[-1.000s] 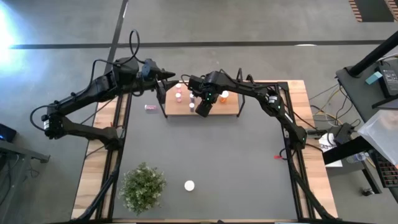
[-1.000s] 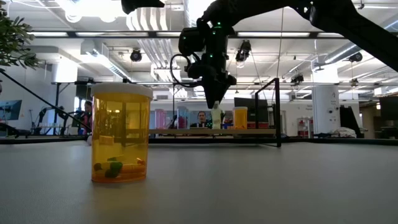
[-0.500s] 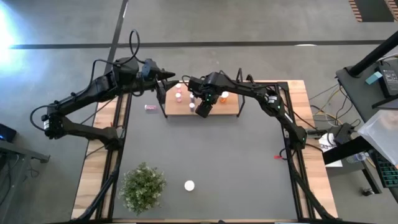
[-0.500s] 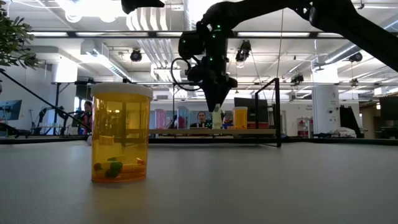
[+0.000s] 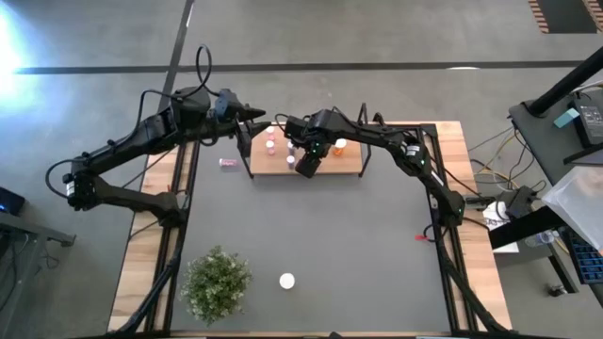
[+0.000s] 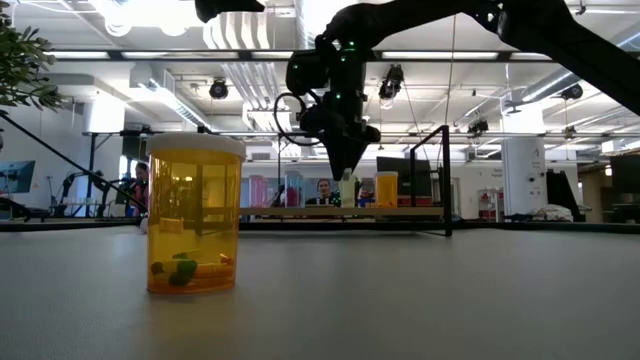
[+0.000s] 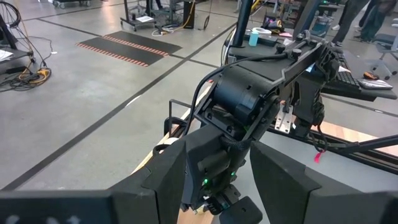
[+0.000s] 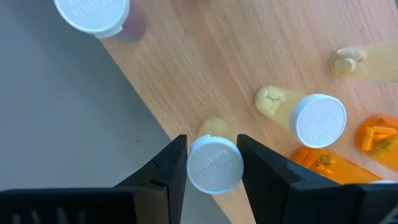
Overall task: Pick and place medicine bottles onto shelf by color
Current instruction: Put the yellow pill bottle on the shelf aligned with the other yellow pill bottles
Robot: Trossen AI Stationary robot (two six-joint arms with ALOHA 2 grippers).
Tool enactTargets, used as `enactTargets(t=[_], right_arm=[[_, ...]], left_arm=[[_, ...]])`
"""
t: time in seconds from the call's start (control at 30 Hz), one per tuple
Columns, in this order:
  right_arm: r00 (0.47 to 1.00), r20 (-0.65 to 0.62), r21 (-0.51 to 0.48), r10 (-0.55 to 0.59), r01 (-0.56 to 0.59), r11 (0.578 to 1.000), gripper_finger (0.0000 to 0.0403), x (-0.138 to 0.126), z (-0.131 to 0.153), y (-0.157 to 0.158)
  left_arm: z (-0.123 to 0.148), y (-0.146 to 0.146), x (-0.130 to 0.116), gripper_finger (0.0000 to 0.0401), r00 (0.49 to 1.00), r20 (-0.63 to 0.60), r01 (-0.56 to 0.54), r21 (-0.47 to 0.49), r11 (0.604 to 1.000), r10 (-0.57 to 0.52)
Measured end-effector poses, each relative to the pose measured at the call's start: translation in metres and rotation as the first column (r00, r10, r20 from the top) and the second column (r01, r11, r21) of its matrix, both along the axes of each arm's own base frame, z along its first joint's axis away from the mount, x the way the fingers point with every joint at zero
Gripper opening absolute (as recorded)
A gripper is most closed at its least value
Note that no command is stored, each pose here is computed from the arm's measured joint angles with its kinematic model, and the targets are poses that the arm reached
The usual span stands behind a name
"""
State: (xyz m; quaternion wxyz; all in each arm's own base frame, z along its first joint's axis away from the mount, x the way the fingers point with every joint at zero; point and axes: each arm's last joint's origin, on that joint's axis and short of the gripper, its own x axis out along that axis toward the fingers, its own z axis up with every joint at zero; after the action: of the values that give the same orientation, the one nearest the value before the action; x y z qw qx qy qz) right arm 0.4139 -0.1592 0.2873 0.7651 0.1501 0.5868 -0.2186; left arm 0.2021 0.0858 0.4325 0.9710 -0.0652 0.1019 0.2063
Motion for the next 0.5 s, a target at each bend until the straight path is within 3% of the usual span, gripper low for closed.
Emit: enactTargets(t=[0.5], right_arm=[[1.0, 0.001, -0.003, 0.004, -0.004, 1.0, 0.0141, 0.0003, -0.0001, -0.0003]], left_arm=[[0.0004, 0.0, 0.0001, 0.0163, 1.0, 0.004, 0.0, 0.001, 1.0, 0.0]])
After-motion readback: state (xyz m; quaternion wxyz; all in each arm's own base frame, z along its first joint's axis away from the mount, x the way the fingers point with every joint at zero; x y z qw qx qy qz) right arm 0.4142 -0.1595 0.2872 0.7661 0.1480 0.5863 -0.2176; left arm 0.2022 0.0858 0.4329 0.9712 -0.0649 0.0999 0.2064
